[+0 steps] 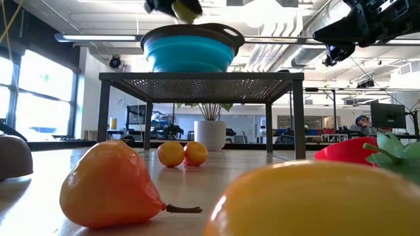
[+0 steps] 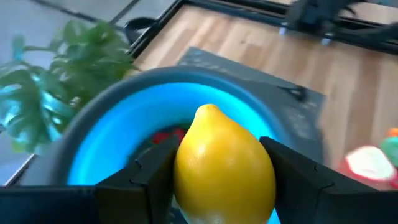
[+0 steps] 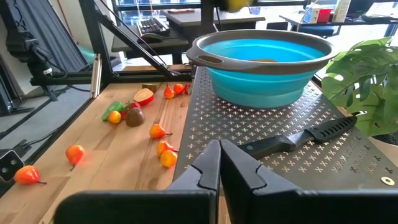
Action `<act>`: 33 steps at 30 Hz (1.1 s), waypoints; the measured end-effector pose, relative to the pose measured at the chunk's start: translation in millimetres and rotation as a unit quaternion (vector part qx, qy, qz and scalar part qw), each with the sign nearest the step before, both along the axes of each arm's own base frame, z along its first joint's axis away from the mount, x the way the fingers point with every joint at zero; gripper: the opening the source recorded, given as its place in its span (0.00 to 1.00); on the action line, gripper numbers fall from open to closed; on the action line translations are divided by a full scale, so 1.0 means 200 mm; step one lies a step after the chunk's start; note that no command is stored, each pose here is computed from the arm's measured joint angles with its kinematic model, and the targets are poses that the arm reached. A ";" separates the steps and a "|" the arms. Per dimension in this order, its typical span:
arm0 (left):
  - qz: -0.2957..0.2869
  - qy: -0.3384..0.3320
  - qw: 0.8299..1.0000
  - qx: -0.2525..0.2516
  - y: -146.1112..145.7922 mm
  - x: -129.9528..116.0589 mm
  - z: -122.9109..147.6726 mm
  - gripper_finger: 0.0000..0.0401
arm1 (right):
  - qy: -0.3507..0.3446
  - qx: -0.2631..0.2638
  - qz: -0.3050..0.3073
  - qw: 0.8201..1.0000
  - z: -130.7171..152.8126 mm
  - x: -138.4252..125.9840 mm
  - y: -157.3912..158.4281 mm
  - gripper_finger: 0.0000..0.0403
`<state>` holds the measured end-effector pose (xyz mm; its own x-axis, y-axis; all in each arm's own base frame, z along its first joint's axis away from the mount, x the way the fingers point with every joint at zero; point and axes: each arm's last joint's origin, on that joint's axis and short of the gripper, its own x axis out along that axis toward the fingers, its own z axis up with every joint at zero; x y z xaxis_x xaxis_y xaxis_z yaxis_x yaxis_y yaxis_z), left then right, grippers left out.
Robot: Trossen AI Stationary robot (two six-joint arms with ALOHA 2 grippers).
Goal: Pick & Place Fruit
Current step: Put the lemon into the blue strainer bowl on the shelf
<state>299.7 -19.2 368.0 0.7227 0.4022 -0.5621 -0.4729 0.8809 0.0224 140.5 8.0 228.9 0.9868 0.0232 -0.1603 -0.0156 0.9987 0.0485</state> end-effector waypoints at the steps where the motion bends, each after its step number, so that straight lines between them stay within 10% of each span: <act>1: 0.008 0.001 1.000 -0.001 0.04 0.01 0.00 0.49 | 0.000 0.000 0.000 1.000 0.00 0.00 0.00 0.01; 13: 0.051 0.007 0.998 -0.047 0.32 0.01 -0.02 0.49 | 0.000 0.000 0.000 1.000 0.00 0.00 0.00 0.01; 33: 0.054 0.012 0.996 -0.076 0.38 0.02 -0.19 0.50 | 0.000 0.000 0.000 1.000 0.00 0.00 0.00 0.01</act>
<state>304.3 56.8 329.2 0.6654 0.3863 -0.6387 -0.5660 0.8190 -0.0943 140.5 8.0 228.9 0.9867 0.0232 -0.1607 -0.0156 0.9987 0.0488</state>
